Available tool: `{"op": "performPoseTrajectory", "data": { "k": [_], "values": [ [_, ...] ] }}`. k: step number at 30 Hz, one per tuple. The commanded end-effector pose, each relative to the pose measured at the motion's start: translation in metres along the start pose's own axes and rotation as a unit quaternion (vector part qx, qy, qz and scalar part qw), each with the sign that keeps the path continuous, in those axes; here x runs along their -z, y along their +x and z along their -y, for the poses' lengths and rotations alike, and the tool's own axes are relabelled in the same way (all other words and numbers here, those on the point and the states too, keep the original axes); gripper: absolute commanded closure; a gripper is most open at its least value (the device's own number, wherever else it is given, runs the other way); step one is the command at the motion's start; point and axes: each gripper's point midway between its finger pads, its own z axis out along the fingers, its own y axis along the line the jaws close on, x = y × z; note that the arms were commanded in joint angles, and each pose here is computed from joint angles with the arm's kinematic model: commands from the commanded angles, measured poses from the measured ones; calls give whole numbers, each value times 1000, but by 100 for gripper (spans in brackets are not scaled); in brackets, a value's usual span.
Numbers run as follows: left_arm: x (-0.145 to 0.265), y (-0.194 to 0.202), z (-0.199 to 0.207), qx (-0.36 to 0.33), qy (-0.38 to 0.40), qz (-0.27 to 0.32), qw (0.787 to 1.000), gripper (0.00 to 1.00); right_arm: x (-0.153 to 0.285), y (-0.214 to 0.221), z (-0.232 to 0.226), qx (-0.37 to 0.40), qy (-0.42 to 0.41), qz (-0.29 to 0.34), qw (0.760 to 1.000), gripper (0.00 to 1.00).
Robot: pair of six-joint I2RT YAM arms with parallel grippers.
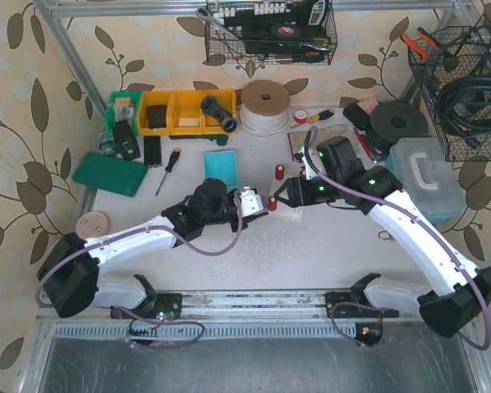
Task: Install the large spring
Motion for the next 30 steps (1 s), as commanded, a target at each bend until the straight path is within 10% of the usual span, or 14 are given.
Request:
{"op": "performPoseTrajectory", "data": {
  "k": [1, 30],
  "values": [
    [-14, -30, -5, -44, 5, 46, 998, 100, -9, -4, -16, 20, -21, -12, 999, 34],
    [-19, -47, -1, -49, -10, 64, 997, 100, -71, 18, 5, -3, 43, -45, 998, 46]
  ]
}}
